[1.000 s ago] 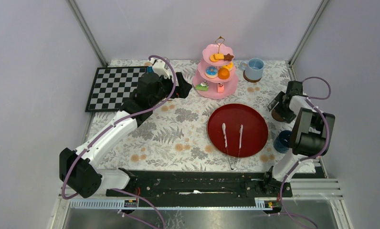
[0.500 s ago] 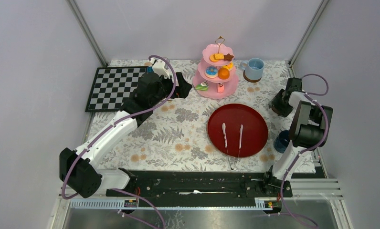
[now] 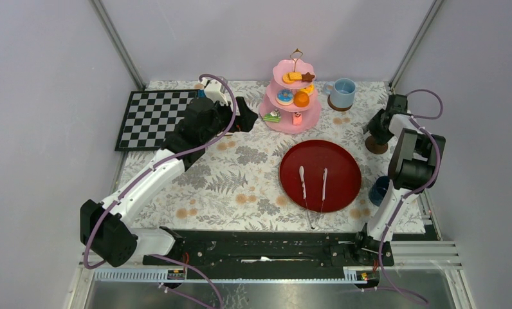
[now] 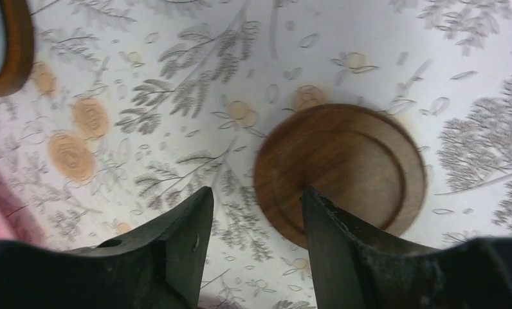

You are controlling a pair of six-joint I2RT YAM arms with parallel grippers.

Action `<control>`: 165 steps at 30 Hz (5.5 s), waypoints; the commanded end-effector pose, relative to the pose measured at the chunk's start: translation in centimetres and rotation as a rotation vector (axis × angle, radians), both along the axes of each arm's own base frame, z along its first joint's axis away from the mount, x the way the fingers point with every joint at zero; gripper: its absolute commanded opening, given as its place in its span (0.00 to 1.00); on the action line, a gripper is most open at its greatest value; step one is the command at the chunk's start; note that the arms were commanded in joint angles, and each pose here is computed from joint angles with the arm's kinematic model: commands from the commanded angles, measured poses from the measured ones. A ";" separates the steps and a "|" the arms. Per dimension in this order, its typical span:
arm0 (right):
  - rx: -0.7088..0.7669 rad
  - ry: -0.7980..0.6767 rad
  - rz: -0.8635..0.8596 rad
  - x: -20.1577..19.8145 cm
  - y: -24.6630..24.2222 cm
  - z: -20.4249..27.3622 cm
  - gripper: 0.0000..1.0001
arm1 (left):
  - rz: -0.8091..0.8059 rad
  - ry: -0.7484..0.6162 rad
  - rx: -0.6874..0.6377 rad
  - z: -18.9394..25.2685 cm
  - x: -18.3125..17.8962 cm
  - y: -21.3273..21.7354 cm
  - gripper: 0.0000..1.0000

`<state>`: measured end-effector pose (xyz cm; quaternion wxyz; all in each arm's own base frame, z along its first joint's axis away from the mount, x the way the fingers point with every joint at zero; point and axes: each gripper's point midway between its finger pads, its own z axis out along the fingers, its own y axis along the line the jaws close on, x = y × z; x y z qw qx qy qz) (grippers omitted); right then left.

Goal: Serve the afternoon tea

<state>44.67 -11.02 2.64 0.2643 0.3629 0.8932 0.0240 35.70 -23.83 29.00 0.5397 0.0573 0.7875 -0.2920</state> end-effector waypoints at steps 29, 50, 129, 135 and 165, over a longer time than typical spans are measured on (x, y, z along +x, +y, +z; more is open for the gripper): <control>0.183 -0.187 0.165 12.5 11.2 -0.8 0.34 | 0.011 -0.049 -0.023 1.7 1.1 0.1 0.99; -0.086 -0.164 0.082 12.0 6.4 -0.3 0.37 | 0.018 -0.077 -0.034 2.6 0.8 0.5 0.99; -0.188 -0.155 0.113 -17.8 4.3 7.7 0.00 | -0.061 -0.021 -0.091 1.9 -0.2 -1.8 0.99; -0.358 -0.325 0.453 -14.3 4.8 12.6 0.00 | -0.040 -0.032 -0.080 2.1 -0.1 -1.4 0.99; -0.510 -0.084 1.800 -2.3 9.0 9.5 0.00 | -0.024 -0.004 -0.037 0.8 0.8 -1.4 0.99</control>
